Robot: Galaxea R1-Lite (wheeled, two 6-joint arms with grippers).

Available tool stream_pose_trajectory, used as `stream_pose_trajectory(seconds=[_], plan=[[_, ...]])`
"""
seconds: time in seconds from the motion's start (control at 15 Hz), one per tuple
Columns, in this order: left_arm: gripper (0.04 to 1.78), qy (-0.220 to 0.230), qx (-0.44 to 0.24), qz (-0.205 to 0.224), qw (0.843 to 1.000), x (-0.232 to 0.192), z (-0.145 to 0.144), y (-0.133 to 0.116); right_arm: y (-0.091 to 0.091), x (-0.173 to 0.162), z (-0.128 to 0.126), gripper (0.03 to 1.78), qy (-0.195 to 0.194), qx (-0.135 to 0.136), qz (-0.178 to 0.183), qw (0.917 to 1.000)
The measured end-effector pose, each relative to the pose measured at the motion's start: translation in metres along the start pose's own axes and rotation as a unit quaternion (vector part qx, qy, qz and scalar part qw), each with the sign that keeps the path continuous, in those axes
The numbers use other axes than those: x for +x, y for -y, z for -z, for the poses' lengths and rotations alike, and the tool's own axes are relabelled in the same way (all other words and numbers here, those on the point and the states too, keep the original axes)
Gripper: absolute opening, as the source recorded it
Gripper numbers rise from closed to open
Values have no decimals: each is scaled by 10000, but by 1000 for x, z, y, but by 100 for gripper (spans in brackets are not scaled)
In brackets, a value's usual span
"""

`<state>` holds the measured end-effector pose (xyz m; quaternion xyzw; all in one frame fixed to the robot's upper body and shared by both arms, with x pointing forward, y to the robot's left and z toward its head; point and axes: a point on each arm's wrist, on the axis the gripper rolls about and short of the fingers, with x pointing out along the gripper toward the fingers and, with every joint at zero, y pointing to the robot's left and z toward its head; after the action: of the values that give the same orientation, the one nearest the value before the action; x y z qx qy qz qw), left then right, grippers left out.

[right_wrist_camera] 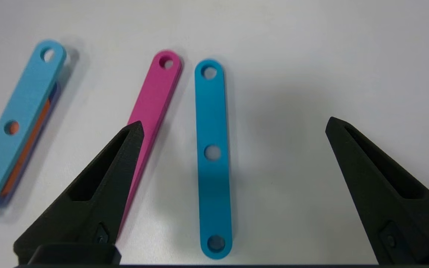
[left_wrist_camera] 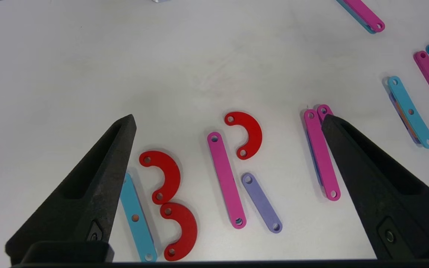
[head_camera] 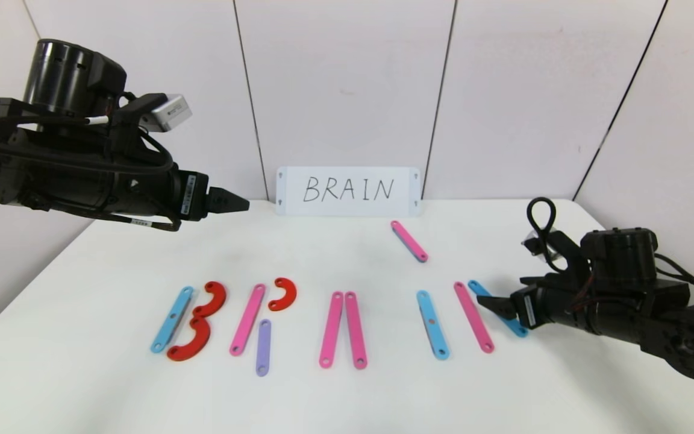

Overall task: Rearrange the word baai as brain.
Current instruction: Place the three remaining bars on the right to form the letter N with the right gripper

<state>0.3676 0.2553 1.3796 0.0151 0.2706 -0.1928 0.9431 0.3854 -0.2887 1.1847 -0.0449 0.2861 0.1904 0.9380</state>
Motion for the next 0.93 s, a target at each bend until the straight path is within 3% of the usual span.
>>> stream_pose_trajectory(seconds=[0.33,0.6,0.93], plan=[[174,-9,-1,0,10000,0,0,0,-14,16,-45,173,417,-212,70,9989],[174,-13,-2,0,10000,2,0,0,-39,45,-79,173,506,-305,-75,9982],[174,-31,-4,0,10000,4,0,-1,-53,96,-98,173,397,-391,-154,9983]])
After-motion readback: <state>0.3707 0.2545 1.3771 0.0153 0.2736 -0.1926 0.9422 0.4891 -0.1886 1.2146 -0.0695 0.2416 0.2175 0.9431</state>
